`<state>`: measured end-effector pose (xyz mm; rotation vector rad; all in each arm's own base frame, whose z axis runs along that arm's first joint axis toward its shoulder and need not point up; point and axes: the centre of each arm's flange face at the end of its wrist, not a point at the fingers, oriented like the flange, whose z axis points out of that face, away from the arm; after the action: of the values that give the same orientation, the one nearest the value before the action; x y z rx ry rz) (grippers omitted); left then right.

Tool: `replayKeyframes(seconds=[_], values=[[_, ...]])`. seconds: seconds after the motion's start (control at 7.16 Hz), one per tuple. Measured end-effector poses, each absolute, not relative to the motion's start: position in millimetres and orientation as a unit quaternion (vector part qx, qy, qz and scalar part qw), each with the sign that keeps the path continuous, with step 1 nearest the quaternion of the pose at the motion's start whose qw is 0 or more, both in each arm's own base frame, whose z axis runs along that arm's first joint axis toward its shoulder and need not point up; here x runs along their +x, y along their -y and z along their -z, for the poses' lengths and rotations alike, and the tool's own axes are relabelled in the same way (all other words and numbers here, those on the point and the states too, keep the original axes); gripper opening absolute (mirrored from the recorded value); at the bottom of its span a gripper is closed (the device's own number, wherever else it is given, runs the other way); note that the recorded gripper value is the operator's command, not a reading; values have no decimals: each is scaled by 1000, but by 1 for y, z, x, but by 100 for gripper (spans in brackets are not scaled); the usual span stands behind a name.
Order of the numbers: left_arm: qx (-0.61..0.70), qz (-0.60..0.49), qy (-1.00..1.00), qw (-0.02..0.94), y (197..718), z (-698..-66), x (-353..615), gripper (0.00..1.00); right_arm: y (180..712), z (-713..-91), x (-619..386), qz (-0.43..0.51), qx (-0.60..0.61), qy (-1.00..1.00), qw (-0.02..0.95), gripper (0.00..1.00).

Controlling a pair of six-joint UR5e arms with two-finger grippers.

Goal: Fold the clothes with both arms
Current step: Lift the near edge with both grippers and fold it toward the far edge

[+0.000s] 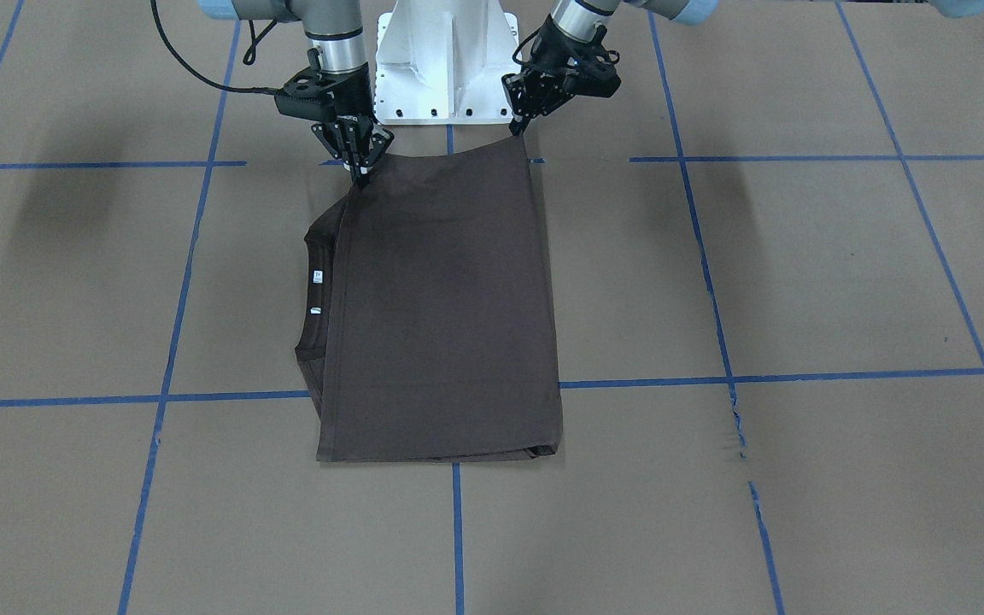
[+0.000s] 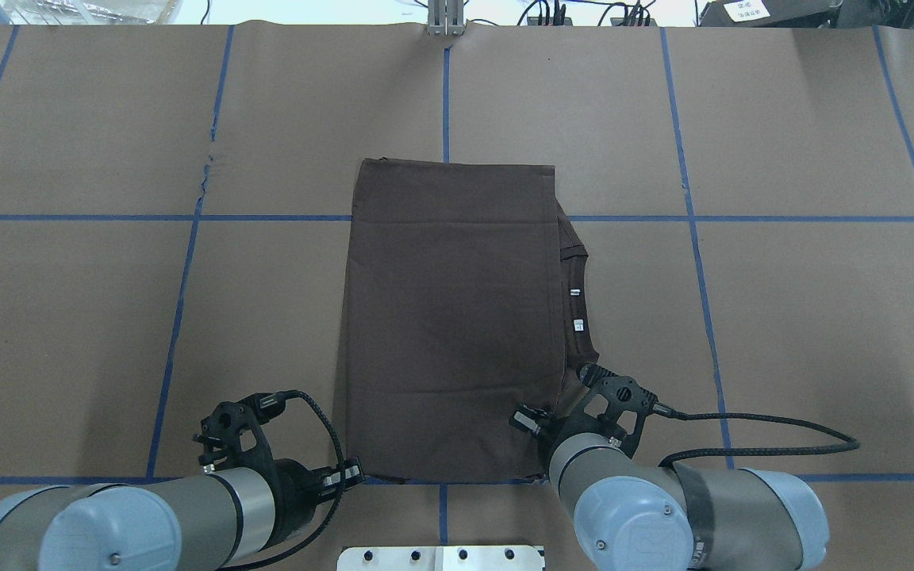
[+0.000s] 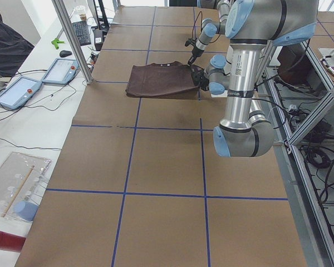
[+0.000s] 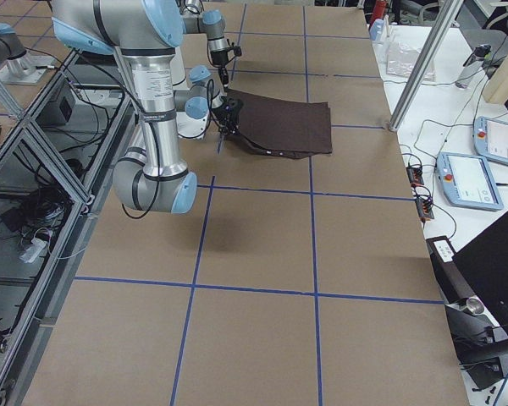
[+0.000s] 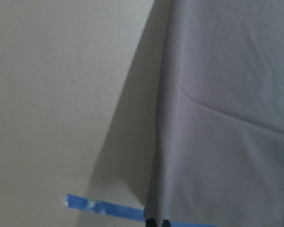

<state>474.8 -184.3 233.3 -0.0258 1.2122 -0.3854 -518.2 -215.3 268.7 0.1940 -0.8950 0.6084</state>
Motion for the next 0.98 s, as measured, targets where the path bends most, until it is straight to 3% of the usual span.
replayKeyframes(seconds=[0.28,0.56,0.98], values=[[-34,169,-560,810,171,-170,390,0,190,-213,-456,-273,76,441,851,0],[-48,158,-551,818,165,-151,357,0,175,-189,-432,-260,69,437,858,0],[24,166,-514,841,231,-161,395,0,229,-182,-462,-294,94,413,857,0]])
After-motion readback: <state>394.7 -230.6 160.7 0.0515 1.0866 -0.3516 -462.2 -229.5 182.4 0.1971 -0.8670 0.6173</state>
